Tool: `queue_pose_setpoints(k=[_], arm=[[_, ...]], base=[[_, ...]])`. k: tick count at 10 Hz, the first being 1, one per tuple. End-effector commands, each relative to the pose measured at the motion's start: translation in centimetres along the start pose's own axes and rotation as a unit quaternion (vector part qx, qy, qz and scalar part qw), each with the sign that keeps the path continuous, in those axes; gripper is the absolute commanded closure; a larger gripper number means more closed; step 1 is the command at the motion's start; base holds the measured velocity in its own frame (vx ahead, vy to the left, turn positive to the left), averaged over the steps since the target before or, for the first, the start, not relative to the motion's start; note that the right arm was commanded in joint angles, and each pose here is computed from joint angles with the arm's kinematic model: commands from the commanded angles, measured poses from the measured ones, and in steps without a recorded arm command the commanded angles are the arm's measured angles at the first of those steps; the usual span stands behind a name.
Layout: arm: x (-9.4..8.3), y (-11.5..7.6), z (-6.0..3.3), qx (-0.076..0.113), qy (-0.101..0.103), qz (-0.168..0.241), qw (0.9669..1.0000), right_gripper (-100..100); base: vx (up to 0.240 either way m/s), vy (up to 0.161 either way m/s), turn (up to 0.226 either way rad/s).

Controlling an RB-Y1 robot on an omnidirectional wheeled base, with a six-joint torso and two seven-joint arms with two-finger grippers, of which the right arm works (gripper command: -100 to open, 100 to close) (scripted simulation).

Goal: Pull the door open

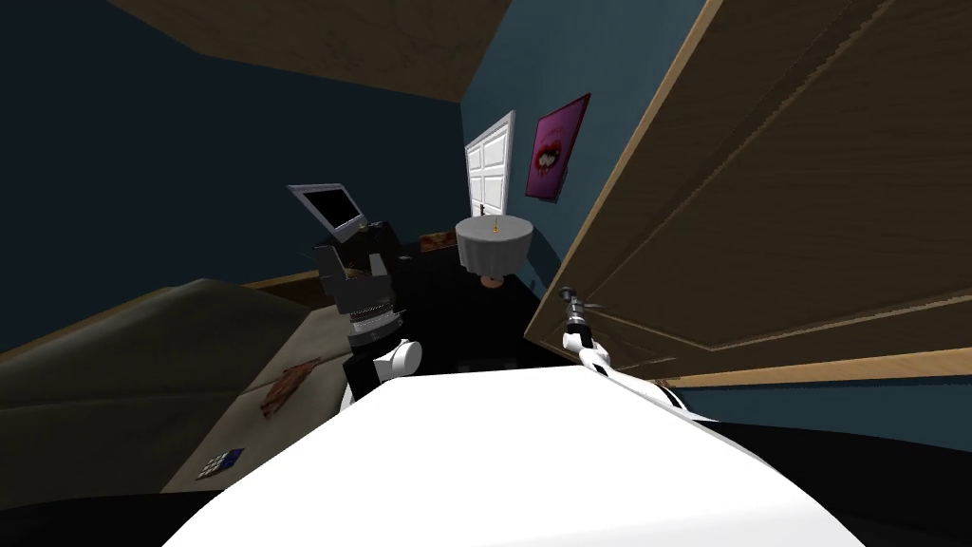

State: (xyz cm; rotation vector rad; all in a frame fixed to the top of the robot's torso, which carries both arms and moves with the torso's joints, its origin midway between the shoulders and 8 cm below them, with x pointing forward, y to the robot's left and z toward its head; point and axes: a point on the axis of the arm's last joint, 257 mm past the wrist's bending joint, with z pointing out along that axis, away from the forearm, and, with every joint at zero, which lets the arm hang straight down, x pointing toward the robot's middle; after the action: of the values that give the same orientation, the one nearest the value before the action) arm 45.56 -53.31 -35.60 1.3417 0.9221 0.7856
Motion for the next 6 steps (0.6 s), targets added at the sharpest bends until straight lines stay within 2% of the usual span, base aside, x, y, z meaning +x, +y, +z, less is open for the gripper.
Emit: queue_pose_setpoints(k=[1, 2, 6], arm=[[0.0, 0.0, 0.00, 0.000, 0.000, 0.000, 1.0000, 100], [0.7, -0.1, -0.08, 0.001, 0.008, 0.001, 1.0000, 100], [2.0, 0.2, 0.00, -0.002, 0.029, 0.000, 0.9996, 100]], base=[[-0.088, -0.006, 0.035], [-0.099, -0.015, 0.060], [-0.180, -0.021, 0.063]])
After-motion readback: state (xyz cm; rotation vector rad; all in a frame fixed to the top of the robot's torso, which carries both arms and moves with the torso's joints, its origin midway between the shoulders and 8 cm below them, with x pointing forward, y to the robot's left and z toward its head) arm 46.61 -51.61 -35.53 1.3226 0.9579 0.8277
